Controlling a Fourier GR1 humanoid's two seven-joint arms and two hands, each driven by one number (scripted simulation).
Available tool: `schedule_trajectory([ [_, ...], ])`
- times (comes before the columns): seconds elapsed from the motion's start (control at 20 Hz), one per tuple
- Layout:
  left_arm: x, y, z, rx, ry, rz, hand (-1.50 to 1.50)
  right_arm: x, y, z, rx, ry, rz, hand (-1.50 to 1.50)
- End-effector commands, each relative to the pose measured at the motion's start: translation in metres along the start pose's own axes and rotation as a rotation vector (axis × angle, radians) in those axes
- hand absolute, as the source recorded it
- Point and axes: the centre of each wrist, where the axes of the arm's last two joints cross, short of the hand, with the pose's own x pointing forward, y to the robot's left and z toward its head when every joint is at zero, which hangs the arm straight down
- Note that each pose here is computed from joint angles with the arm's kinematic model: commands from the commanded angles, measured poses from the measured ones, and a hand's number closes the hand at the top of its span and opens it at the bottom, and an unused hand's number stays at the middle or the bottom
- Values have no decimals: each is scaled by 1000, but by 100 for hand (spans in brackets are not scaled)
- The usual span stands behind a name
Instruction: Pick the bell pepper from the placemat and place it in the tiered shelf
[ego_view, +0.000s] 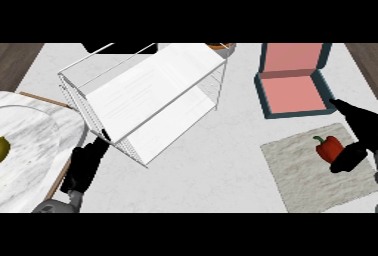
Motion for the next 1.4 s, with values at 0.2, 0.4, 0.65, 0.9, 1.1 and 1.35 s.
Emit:
schedule_trajectory([
  [0.2,-10,14,3,18,8,-14,0,32,34,-6,40,96,31,-150],
  [0.4,-1,-2,10,12,-5,-6,0,10,38,10,2,129,80,-150],
  [0.65,-17,7,12,13,8,-11,0,8,43,-3,-28,150,105,-150],
  [0.9,-4,1,17,7,-11,9,0,-7,54,-19,1,163,125,-150],
  [1.1,-16,0,3,16,2,-9,0,0,44,-20,0,164,147,-150],
  [1.35,-10,1,-10,-8,22,-2,0,-14,44,-21,19,173,158,-150],
])
